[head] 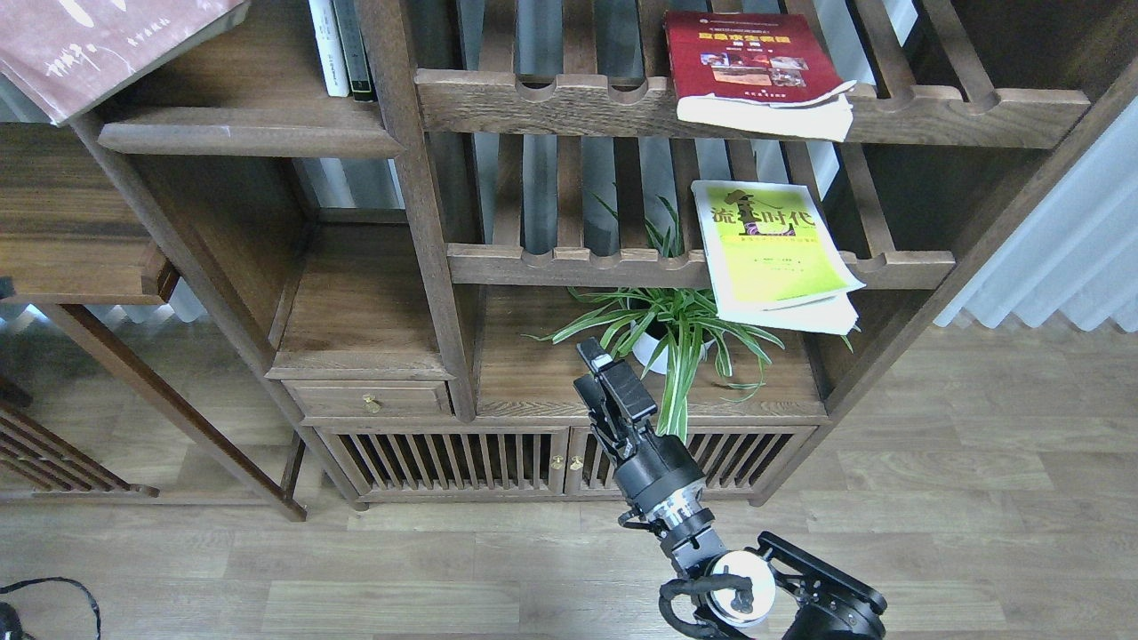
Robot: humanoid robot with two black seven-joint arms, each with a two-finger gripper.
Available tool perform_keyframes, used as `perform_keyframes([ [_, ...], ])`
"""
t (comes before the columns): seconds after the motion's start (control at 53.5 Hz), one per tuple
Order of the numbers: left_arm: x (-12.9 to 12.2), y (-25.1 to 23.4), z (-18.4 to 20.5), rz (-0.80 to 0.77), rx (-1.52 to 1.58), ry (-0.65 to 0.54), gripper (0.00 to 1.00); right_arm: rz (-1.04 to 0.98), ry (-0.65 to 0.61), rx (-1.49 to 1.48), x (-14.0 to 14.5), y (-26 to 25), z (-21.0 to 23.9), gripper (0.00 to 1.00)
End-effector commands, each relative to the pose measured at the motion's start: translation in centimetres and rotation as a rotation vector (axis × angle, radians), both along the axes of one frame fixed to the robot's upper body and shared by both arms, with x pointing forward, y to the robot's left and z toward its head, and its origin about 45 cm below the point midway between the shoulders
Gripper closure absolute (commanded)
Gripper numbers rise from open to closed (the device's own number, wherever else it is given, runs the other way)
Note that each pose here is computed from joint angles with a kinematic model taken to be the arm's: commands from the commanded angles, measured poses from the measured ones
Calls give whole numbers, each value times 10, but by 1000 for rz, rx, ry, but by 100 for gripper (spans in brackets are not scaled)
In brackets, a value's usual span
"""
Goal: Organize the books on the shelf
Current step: 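Raise the maroon book with the left gripper onto the upper shelf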
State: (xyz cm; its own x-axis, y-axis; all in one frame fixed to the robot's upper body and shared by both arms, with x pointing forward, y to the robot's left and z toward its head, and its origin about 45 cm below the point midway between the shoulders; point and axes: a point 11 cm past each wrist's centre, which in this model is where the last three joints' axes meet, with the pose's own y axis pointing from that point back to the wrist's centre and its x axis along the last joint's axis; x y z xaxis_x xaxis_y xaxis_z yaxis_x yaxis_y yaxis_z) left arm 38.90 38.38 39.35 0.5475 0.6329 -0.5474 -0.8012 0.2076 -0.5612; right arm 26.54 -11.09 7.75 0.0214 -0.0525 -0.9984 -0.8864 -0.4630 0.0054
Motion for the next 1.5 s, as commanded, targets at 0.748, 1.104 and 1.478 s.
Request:
perform_keyframes([
  [0.748, 29, -52, -9, 280, 423, -91, 100, 35, 4, 6, -10, 9, -1, 13],
  [1.104, 54, -45, -19, 488, 464, -7, 100, 41, -4, 13, -10, 11, 3, 14],
  [1.478, 97, -79, 3, 562, 560, -88, 100, 33, -3, 16, -9, 10, 3, 14],
])
